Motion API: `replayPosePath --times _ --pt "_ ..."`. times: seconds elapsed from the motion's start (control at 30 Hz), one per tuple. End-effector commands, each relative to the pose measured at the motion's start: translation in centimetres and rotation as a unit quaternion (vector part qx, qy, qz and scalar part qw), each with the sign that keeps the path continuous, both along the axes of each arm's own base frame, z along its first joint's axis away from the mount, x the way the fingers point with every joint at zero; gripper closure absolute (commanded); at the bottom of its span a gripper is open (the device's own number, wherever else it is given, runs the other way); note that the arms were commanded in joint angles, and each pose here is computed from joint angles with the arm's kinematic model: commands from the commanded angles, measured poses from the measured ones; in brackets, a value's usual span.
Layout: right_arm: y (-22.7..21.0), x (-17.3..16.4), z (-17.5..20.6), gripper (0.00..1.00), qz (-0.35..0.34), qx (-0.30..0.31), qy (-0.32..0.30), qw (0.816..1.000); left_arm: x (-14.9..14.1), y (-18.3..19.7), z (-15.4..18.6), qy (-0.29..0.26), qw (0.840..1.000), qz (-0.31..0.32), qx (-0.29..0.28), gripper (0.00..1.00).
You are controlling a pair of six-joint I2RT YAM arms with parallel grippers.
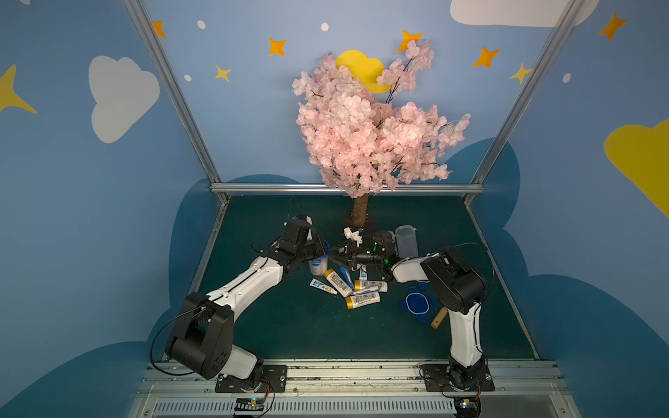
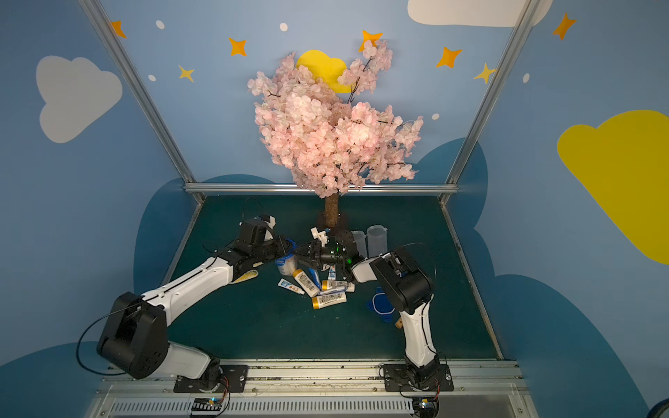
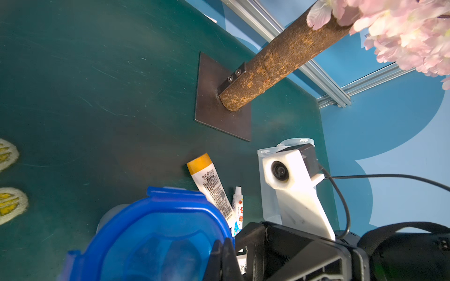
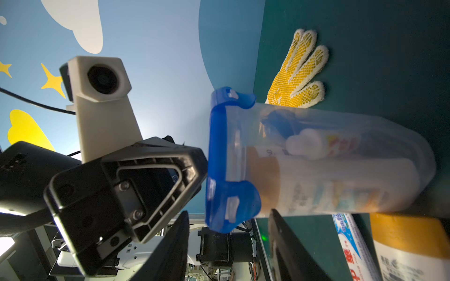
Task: Take out toiletry kits
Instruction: Unfasten the latch on the container.
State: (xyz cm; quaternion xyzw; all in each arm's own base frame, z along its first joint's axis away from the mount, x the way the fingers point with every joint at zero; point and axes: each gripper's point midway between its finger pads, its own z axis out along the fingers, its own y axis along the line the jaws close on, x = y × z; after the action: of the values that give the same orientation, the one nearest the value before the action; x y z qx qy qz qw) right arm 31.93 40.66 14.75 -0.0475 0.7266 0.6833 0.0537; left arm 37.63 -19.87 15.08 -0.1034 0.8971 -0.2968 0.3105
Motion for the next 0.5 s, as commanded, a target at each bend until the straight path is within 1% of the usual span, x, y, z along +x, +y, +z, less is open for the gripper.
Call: replayPosePath --times 0.0,0.07,0.2,0.47 --pt "0.6 0.6 0.9 0.48 0.001 0.017 -0.023 1.000 -9.0 5.4 -11.9 0.240 0.961 0.021 0.135 0.98" --pt "0.6 0.7 1.9 0.48 0.001 0.040 -0.032 0.999 -9.0 5.3 -11.9 0.240 0.961 0.021 0.136 0.98" --pt "0.6 0.6 4.3 0.53 0.005 0.083 -0.048 0.995 -9.2 5.4 -12.1 0.242 0.960 0.021 0.138 0.98" --pt "-0.8 -0.1 8.0 0.56 -0.004 0.117 -0.077 0.990 -9.5 5.5 -12.9 0.251 0.957 0.021 0.141 0.98"
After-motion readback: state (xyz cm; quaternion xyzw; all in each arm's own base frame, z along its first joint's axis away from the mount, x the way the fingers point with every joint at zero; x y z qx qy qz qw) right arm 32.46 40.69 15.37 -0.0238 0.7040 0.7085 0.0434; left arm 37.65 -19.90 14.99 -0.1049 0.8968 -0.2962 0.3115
